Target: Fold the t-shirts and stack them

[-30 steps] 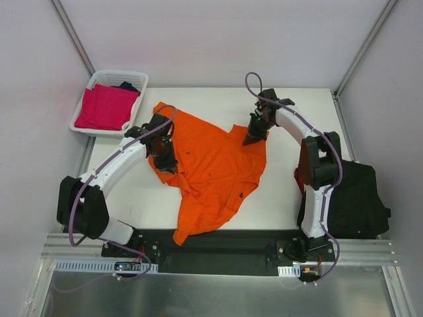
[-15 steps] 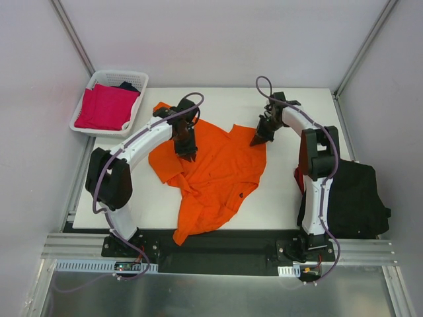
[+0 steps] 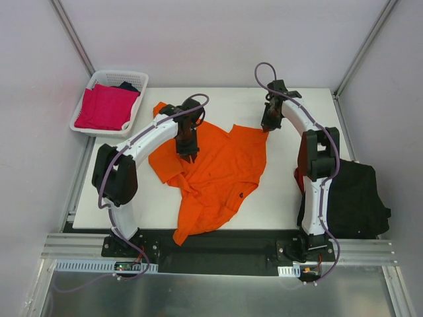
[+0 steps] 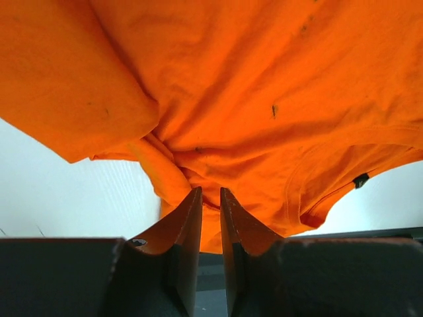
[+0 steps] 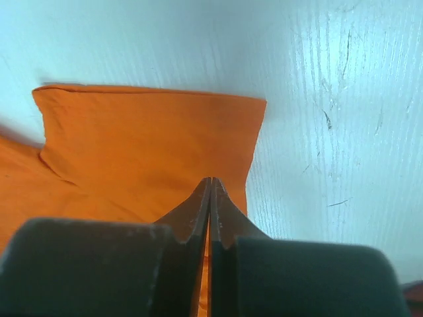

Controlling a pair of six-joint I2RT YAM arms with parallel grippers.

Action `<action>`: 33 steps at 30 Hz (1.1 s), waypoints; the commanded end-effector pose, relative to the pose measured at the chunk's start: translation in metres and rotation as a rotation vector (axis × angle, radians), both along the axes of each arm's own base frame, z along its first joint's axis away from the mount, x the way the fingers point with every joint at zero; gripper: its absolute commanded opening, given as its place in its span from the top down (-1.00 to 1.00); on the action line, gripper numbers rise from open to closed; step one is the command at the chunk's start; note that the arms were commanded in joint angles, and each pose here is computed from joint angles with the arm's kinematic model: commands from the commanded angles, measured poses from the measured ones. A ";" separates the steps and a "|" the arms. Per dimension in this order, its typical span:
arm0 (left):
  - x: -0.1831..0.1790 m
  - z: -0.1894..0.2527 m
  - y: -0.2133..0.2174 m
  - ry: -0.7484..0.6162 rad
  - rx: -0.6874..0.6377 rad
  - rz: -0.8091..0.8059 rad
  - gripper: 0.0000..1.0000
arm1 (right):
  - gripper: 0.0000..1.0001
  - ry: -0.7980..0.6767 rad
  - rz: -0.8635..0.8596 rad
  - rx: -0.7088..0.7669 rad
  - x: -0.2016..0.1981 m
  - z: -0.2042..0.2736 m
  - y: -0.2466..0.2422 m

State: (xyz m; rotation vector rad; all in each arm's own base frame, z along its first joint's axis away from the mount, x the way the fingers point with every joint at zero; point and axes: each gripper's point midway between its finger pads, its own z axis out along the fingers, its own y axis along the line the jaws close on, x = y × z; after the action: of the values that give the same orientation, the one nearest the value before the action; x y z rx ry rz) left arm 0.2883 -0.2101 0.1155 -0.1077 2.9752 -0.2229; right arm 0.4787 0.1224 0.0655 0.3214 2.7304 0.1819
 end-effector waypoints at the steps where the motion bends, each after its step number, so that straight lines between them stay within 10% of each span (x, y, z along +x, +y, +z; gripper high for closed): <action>1: 0.019 0.004 -0.005 -0.027 0.027 -0.011 0.66 | 0.98 -0.032 -0.006 -0.100 -0.003 0.022 -0.010; 33: 0.029 -0.032 0.001 0.074 -0.001 0.012 0.67 | 0.98 0.188 0.063 0.195 -0.069 -0.021 0.076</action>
State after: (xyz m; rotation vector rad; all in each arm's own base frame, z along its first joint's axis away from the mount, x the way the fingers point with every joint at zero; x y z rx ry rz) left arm 0.3231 -0.2090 0.0799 -0.1607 3.0382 -0.2203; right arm 0.4150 0.1869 0.0321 0.2977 2.9386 0.3786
